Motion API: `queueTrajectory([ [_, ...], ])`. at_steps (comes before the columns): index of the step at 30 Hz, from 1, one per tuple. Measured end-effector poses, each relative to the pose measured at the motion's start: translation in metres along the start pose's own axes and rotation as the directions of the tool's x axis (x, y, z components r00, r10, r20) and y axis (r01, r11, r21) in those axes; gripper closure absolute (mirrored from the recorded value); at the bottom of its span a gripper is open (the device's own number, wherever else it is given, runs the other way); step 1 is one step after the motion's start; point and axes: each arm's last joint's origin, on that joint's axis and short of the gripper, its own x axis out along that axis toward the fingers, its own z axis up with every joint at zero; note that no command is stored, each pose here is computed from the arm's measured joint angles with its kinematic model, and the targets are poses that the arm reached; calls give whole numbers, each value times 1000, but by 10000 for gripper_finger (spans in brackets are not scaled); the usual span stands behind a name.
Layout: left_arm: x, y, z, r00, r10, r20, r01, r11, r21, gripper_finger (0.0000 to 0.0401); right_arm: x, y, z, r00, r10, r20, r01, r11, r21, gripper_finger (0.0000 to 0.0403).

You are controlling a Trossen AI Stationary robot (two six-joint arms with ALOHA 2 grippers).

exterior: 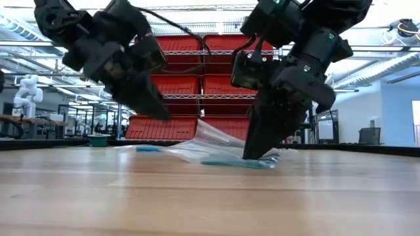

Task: Sort rubber bands
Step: Move the transparent zip bags aligned to the other transparent zip bag

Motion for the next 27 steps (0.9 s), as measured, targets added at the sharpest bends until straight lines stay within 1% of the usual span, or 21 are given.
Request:
queueTrajectory([
  [2,9,-2,-4,1000,-9,-9,9,1000,19,401,0,1,0,999,35,-9,-35,999,-11,403],
  [5,20,-5,-1,999,-43,24,42,998,37,401,0,2,-1,998,66,-21,-66,998,-20,403],
  [8,29,-8,6,996,-70,48,68,996,54,401,0,2,-1,997,69,-23,-70,997,-27,403],
  [13,45,-5,10,998,-63,28,61,996,71,401,0,2,-2,997,73,-26,-74,997,-29,403],
  [17,58,1,8,1000,25,7,-26,997,74,401,0,3,-2,995,91,-32,-92,995,-29,403],
  [19,58,6,8,995,102,13,-103,992,72,401,0,4,-2,994,100,-35,-101,994,-29,403],
  [22,50,16,16,974,221,47,-223,974,43,401,-1,7,-4,991,125,-45,-126,991,-36,403],
  [24,42,23,24,962,261,85,-263,964,20,401,-3,11,-5,987,148,-58,-150,988,-42,403],
  [27,29,33,32,946,305,108,-306,952,-10,401,-10,13,-7,987,139,-81,-144,987,-65,403],
])
